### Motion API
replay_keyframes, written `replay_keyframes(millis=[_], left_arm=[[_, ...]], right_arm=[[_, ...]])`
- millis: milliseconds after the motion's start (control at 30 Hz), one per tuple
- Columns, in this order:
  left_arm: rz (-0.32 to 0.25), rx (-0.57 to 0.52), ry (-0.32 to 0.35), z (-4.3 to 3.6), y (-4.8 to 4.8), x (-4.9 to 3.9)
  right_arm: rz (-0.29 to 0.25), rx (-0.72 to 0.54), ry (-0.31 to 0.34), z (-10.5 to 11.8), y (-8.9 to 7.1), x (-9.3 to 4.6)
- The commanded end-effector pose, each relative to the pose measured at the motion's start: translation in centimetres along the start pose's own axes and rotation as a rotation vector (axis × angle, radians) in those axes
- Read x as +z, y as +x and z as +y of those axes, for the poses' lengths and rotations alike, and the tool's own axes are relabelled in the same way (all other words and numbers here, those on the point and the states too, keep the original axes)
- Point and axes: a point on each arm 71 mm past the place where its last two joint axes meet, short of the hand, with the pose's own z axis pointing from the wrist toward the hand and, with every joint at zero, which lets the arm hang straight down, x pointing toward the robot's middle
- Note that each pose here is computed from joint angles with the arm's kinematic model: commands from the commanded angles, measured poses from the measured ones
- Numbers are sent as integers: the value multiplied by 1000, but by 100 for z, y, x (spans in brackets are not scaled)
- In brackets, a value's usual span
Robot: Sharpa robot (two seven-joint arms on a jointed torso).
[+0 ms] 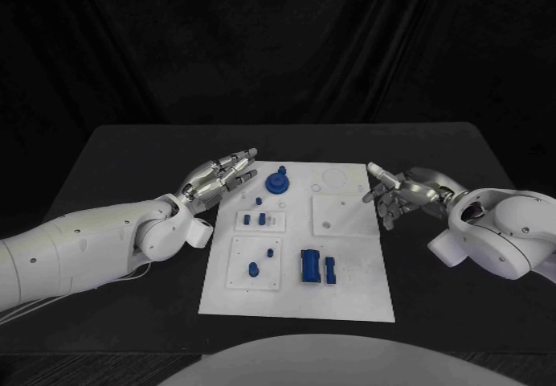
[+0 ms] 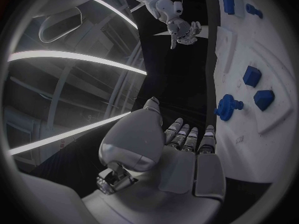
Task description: Assemble the parts on the task board
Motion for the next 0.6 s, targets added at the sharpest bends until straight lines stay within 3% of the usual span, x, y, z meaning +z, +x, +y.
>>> replay_keyframes(millis=[33, 233, 600], left_arm=[[-43, 34, 235, -153, -10, -19], [-54, 41, 241, -159, -18, -51], [-55, 38, 225, -159, -13, -79]], right_arm=[[-11, 227, -210, 66, -75, 25], [45, 365, -343, -11, -92, 127], [27, 413, -472, -77, -120, 243]])
